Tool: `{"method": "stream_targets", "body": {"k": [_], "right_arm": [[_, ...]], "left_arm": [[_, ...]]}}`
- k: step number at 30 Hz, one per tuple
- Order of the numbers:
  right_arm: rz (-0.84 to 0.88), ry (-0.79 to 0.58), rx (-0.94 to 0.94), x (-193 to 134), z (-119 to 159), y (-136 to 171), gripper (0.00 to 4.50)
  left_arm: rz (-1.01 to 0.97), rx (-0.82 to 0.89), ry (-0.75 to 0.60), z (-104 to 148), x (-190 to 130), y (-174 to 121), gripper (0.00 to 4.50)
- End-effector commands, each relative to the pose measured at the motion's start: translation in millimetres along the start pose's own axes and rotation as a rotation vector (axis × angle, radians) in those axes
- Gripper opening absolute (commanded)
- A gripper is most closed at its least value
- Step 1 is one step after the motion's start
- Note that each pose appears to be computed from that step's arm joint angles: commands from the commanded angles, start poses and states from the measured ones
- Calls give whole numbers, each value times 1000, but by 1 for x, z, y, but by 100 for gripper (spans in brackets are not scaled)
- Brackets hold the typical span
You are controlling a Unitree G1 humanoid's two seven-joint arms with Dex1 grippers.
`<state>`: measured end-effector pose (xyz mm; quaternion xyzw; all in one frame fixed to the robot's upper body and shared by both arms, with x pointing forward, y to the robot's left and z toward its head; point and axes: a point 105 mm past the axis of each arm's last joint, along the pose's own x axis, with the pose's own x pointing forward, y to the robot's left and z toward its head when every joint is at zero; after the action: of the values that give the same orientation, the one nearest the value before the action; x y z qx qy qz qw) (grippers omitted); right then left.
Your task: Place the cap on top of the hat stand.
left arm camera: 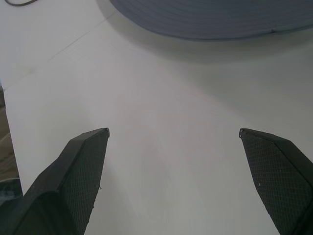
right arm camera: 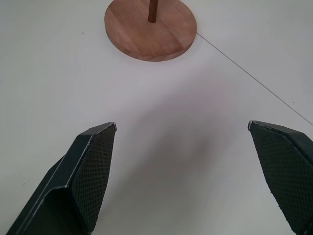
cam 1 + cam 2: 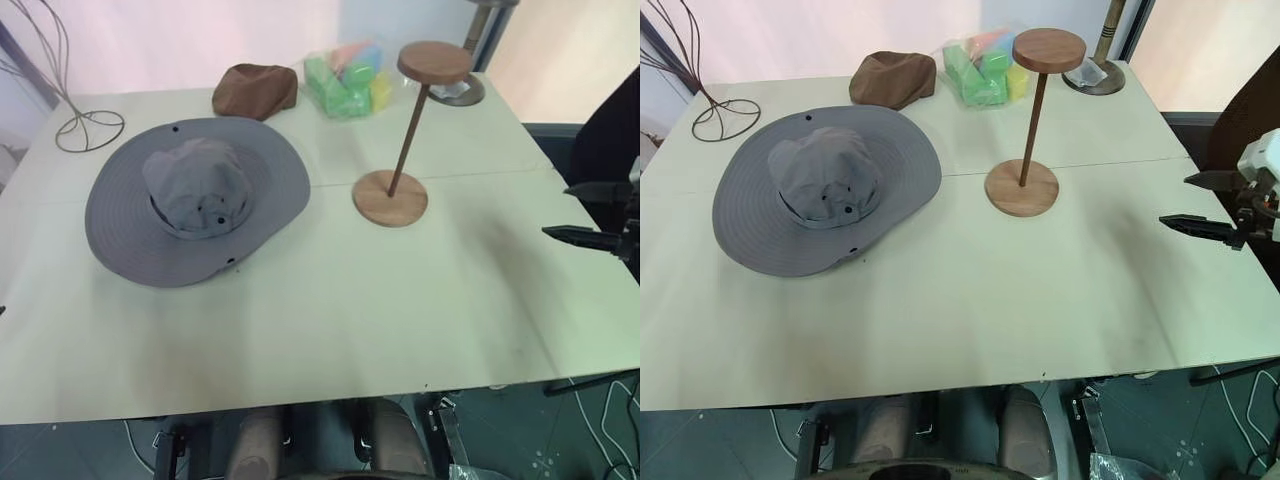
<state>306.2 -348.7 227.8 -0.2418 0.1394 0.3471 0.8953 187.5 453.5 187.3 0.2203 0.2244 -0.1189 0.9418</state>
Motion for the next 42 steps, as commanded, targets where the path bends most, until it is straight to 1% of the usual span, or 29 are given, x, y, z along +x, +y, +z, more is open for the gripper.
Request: {"method": "stream_targets", "body": {"k": [1, 6, 13, 14, 15, 18, 19, 21, 24, 26, 28, 30, 32, 34, 37, 42], "right_arm": [[-26, -46, -45, -5, 15, -6, 443], [-33, -54, -46, -5, 16, -8, 443], [-63, -61, -36, -4, 16, -13, 443], [-60, -61, -31, -4, 17, -12, 443], [-42, -61, -40, -3, 19, -10, 443], [0, -66, -98, 2, 31, -2, 443], [32, -87, -114, 4, 41, 4, 443], [106, -121, -132, 7, 56, 21, 443], [245, -150, -148, 9, 74, 56, 443], [320, -164, -144, 7, 83, 79, 443], [370, -177, -142, 5, 91, 96, 443], [400, -194, -149, 4, 100, 108, 443], [423, -222, -155, 4, 111, 119, 443], [443, -243, -154, 3, 120, 129, 443], [448, -252, -159, 2, 128, 137, 443], [420, -247, -164, 1, 131, 138, 443]], "left_arm": [[14, 28, -24, 9, -6, 3, 450], [53, 21, -36, 11, -4, 9, 450], [43, 13, -68, 21, -1, 11, 450], [26, 33, -74, 26, 1, 9, 450], [8, 78, -86, 37, 4, 7, 450], [-86, 207, -145, 75, 15, -8, 450], [-141, 262, -160, 89, 20, -18, 450], [-228, 353, -178, 107, 28, -38, 450], [-370, 498, -160, 119, 39, -69, 450], [-472, 615, -112, 116, 44, -89, 450], [-556, 725, -51, 107, 48, -101, 450], [-611, 809, 3, 96, 52, -105, 450], [-633, 867, 29, 88, 60, -107, 450], [-605, 911, 11, 85, 74, -108, 450], [-539, 964, -58, 85, 101, -112, 450], [-446, 999, -155, 85, 130, -121, 450]]}}
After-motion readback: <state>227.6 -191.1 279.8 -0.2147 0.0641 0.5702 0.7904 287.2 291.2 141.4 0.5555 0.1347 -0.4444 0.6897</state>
